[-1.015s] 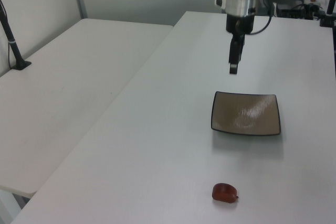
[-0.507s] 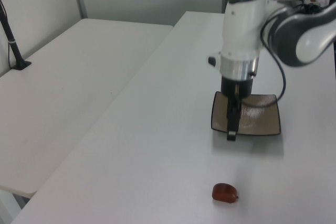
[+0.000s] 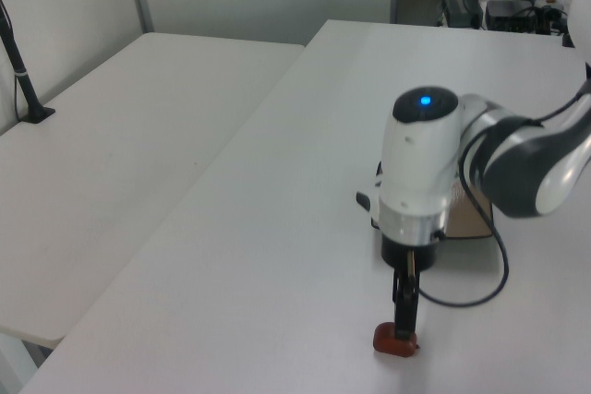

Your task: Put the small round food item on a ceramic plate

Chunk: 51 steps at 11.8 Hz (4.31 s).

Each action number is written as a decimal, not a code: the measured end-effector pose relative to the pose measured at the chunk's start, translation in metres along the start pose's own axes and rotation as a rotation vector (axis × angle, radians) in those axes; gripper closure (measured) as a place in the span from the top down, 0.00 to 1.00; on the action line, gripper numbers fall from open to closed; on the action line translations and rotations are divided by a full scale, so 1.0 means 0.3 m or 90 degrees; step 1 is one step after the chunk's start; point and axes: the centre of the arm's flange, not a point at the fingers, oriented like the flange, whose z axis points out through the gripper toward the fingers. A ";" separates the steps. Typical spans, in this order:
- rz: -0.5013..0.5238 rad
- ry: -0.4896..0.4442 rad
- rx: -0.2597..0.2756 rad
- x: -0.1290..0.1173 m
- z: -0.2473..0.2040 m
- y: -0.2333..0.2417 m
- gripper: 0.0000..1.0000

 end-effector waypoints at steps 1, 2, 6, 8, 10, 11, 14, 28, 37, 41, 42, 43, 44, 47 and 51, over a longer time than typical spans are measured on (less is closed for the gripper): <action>0.004 -0.005 -0.003 -0.001 0.050 -0.028 1.00; 0.011 -0.002 0.001 0.011 0.095 -0.043 1.00; 0.030 0.025 -0.018 0.044 0.172 -0.058 0.72; 0.036 0.030 -0.014 0.054 0.155 -0.061 0.37; 0.043 0.035 -0.012 0.069 0.141 -0.046 0.22; 0.049 0.042 -0.009 0.086 0.116 -0.028 0.16; 0.029 0.035 -0.039 0.103 0.010 0.051 0.16; -0.033 -0.143 -0.130 0.109 -0.162 0.786 0.31; -0.015 -0.137 -0.128 0.115 -0.181 0.846 1.00; 0.060 -0.089 -0.046 0.076 -0.421 1.050 1.00; 0.073 -0.078 -0.027 0.031 -0.504 1.131 1.00; 0.091 -0.066 -0.015 -0.024 -0.584 1.217 1.00; 0.104 -0.052 -0.010 -0.077 -0.651 1.293 1.00; 0.170 0.000 0.006 -0.207 -0.814 1.491 1.00; 0.205 -0.007 0.020 -0.228 -0.785 1.593 1.00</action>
